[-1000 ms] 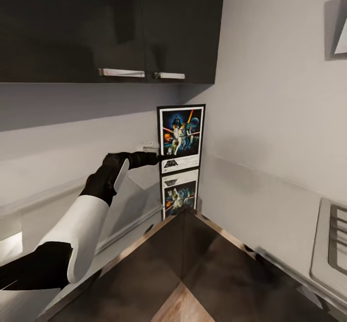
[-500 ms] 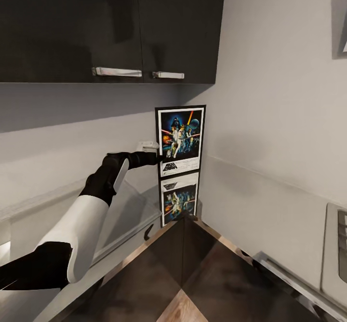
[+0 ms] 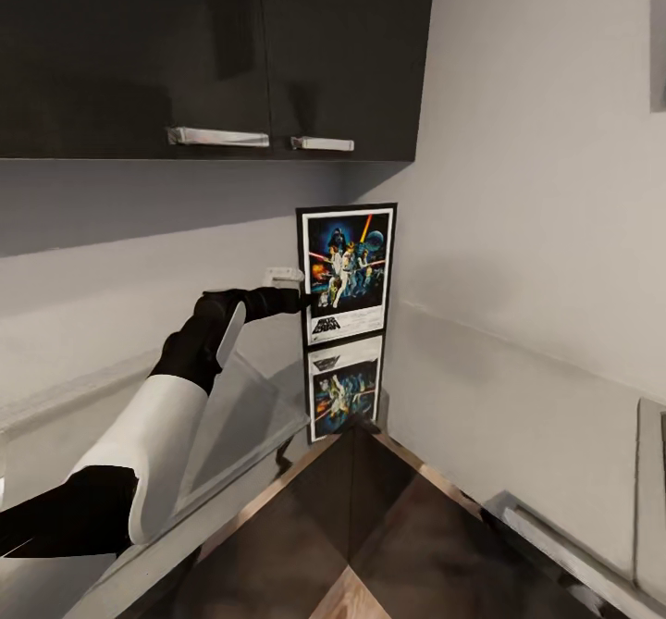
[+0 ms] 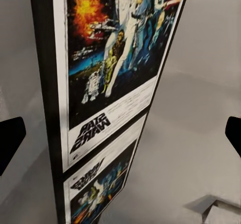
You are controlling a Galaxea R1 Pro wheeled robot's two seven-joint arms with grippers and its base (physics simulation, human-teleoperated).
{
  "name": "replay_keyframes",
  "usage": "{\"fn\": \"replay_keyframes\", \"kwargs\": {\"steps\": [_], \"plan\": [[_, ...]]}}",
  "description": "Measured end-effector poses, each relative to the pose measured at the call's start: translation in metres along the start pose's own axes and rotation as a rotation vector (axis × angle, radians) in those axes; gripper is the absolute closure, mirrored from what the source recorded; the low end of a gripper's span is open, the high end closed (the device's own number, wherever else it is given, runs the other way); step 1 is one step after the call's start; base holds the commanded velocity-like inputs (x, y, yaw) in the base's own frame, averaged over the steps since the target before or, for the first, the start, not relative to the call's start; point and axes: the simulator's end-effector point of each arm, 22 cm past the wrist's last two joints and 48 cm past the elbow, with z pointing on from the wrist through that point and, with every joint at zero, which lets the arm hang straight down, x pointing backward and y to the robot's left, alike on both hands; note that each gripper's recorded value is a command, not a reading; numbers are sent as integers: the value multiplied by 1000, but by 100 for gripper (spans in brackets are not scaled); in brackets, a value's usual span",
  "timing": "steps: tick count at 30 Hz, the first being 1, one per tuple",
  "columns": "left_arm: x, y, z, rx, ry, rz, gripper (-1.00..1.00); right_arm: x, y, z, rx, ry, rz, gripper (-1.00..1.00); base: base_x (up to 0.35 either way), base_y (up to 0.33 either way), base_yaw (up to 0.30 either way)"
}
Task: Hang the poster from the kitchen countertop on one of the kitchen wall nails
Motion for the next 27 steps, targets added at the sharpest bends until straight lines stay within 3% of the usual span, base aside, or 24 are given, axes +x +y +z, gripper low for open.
{"fn": "replay_keyframes", "kwargs": {"steps": [12, 27], "plan": [[0, 0, 0, 0, -1, 1, -100, 0, 0, 0, 0, 0, 0, -100, 112, 0, 0], [-1, 0, 0, 0, -2, 2, -100, 0, 0, 0, -1, 0, 0, -100, 11, 0, 0]]}}
